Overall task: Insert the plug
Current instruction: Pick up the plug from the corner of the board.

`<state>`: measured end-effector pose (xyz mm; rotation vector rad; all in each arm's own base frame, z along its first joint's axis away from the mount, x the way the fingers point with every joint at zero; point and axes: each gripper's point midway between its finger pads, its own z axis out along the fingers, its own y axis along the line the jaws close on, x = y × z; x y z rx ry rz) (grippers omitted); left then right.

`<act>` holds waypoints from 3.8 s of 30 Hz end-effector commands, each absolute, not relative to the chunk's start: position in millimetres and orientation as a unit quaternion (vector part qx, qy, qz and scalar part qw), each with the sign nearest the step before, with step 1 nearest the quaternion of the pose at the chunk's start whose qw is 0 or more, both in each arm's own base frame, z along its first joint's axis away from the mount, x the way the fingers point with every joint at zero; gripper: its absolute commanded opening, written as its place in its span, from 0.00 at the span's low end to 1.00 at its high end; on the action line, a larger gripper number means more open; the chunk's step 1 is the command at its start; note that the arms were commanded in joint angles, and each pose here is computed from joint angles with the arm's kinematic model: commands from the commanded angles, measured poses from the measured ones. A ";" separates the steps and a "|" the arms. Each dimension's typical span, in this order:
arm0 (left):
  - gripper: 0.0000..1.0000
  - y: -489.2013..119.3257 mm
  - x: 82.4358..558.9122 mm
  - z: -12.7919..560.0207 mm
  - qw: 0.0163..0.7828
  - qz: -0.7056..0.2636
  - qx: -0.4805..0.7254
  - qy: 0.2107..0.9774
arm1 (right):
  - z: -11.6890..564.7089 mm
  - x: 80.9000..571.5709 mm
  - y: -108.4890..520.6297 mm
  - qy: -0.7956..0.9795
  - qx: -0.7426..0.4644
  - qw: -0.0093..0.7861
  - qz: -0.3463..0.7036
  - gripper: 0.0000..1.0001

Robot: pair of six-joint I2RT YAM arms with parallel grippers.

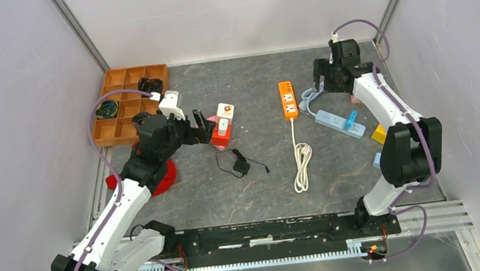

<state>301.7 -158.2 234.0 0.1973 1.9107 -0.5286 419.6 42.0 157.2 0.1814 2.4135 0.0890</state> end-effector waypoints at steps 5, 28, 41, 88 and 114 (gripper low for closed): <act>1.00 -166.0 297.0 241.4 0.553 -0.246 0.098 0.790 | 153.5 463.5 -65.2 0.910 0.063 0.366 -0.184 0.93; 1.00 -171.9 297.2 240.6 0.550 -0.252 0.120 0.787 | 79.8 497.5 -116.3 0.942 0.039 0.300 -0.143 0.86; 1.00 -174.1 295.9 244.0 0.552 -0.260 0.121 0.783 | 134.3 499.3 -97.6 0.926 0.042 0.357 -0.117 0.40; 1.00 -289.6 243.3 353.7 0.519 -0.582 0.232 0.581 | 400.3 239.6 286.1 0.547 -0.220 0.526 0.613 0.28; 0.35 -274.3 264.3 304.2 0.596 -0.384 0.370 0.600 | 367.2 271.0 281.8 0.669 -0.189 0.498 0.518 0.98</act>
